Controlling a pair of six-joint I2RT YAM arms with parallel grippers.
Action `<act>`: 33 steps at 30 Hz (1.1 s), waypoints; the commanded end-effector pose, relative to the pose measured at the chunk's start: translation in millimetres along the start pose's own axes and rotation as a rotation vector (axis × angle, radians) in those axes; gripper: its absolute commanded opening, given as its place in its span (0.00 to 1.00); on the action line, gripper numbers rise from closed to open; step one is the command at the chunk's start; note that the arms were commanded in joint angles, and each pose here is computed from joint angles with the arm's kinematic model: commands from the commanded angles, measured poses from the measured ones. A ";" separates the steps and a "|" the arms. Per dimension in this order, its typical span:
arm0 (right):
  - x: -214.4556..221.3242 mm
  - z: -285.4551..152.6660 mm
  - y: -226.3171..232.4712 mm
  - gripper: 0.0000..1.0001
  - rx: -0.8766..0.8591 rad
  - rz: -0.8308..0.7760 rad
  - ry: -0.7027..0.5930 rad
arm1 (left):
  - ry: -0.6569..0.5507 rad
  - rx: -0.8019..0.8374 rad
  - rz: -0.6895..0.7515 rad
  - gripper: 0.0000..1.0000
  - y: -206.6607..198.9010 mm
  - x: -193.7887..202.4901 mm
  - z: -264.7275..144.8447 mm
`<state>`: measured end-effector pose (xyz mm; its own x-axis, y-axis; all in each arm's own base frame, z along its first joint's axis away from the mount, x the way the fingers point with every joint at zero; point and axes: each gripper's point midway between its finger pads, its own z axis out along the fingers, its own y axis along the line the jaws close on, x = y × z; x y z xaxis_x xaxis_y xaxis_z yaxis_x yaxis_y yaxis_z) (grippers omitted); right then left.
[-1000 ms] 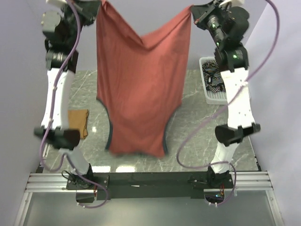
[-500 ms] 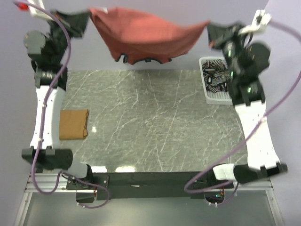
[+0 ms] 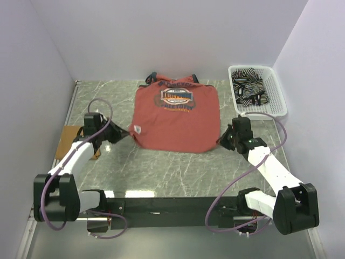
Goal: Fold and stack the tank tops
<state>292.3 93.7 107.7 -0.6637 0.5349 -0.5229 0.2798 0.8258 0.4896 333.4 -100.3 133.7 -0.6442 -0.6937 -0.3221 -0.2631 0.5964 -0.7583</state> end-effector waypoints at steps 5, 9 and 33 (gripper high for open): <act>32.7 -14.8 -23.2 0.00 0.038 0.098 0.118 | 0.064 -0.071 -0.079 0.01 32.3 44.2 -24.6; 46.4 -21.4 -50.9 0.00 0.102 0.168 0.184 | 0.083 -0.138 -0.102 0.01 47.4 58.9 -39.0; 78.5 -109.7 -94.0 0.11 0.230 0.311 0.145 | 0.078 -0.256 -0.059 0.08 70.4 98.7 -110.6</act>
<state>150.5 39.7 92.7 -0.6210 0.7376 -0.2652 0.6005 0.6651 0.4439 182.3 -81.0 111.8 -0.6464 -0.7262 -0.2340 -0.4775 0.6243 -0.6182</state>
